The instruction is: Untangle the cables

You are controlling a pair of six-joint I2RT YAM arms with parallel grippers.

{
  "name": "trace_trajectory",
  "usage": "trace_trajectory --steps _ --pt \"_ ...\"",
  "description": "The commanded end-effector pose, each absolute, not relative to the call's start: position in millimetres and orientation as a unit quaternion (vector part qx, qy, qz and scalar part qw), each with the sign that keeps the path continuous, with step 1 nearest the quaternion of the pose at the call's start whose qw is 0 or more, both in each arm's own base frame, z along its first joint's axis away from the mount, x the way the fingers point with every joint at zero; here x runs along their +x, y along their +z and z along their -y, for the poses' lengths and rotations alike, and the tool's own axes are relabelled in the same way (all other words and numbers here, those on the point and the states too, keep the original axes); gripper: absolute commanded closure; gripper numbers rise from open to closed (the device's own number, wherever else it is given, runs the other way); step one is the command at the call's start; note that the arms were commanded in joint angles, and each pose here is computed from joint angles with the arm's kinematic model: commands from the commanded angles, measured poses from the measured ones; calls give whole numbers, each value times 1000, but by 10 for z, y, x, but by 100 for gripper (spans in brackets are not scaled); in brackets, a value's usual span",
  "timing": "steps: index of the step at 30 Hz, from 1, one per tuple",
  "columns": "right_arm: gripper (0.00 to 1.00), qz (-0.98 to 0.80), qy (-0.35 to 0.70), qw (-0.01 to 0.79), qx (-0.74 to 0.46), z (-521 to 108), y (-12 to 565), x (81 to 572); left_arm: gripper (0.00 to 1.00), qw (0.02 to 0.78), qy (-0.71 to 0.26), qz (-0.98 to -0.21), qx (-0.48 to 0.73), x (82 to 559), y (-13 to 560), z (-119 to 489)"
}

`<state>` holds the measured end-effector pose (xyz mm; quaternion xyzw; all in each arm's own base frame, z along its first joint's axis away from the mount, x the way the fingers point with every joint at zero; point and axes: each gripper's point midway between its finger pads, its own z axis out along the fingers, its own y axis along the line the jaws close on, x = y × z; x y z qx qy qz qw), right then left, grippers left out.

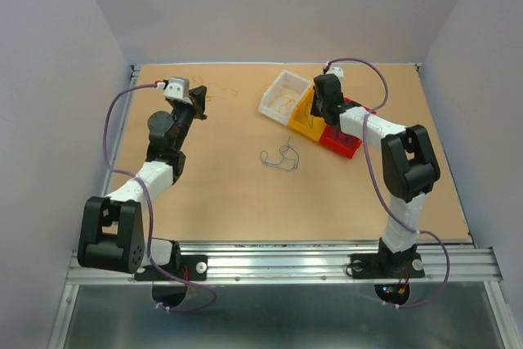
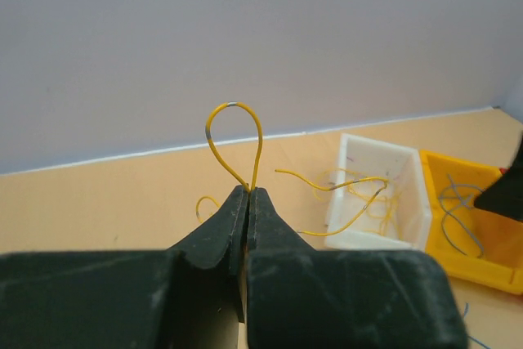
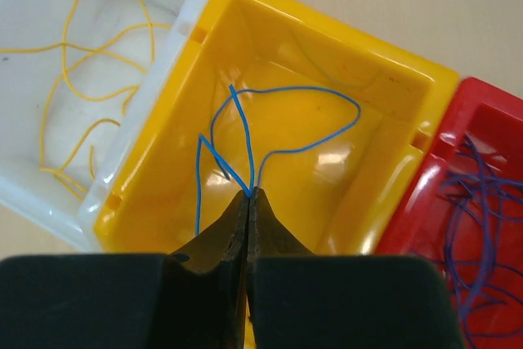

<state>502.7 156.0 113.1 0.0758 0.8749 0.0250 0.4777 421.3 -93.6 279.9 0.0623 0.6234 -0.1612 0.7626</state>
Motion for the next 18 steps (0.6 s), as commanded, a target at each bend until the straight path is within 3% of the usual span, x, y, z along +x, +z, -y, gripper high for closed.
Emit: trace_trajectory --steps 1,4,6,12,16,18 --pt "99 -874 26 478 78 -1717 1226 5242 100 765 -179 -609 114 4348 3020 1337" --pt "95 -879 17 470 77 -1779 1146 5339 100 746 -209 -619 132 4554 2993 1571" --pt "72 -880 9 469 78 -1798 1114 5352 100 721 -231 -635 153 4769 2884 1784" --pt "63 -860 10 503 84 -1768 1497 5161 100 654 -279 -669 214 5233 2491 2332" --pt "42 -845 57 529 53 -1861 1778 4939 100 644 -289 -664 246 5362 2536 2601" --pt "36 -844 70 531 24 -1897 1851 4777 100 640 -284 -662 269 5320 2499 2717"
